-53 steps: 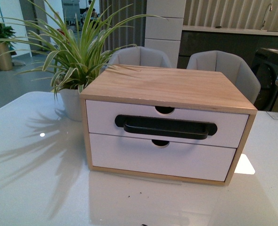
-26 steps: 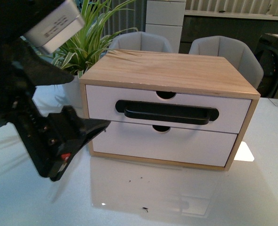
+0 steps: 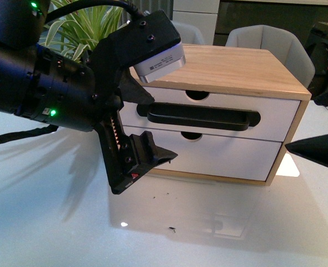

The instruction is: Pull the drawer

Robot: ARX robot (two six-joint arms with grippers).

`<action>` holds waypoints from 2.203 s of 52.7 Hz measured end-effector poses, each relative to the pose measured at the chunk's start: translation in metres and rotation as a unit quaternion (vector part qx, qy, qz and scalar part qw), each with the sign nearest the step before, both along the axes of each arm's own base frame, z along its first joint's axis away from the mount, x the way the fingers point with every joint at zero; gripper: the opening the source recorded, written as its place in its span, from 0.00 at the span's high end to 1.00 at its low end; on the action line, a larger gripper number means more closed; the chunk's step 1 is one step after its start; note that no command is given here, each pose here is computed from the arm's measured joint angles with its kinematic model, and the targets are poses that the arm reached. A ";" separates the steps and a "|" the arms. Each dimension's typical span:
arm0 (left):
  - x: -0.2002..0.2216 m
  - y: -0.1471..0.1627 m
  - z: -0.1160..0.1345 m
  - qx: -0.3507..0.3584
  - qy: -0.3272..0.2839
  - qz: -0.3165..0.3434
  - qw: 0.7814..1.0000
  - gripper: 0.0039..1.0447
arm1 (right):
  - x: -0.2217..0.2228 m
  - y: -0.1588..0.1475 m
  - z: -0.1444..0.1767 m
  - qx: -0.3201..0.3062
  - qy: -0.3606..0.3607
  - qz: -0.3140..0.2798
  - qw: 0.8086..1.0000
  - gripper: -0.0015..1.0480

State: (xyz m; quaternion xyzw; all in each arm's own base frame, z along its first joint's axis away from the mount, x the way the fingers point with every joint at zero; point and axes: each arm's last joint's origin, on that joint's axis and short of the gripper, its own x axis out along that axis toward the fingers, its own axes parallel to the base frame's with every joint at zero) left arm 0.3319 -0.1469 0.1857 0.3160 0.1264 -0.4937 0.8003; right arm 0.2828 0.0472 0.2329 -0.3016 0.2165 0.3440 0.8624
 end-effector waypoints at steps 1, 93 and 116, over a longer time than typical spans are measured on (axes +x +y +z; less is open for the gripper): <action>0.001 -0.001 -0.001 0.002 0.000 0.000 1.000 0.07 | 0.001 0.001 0.000 -0.001 0.000 0.001 1.000 0.09; 0.059 -0.020 -0.025 0.152 -0.043 -0.080 0.984 0.07 | 0.084 0.070 -0.040 -0.040 0.017 0.095 0.995 0.09; 0.061 -0.021 -0.026 0.147 -0.042 -0.077 0.985 0.07 | 0.092 0.073 -0.060 -0.037 0.034 0.091 0.995 0.09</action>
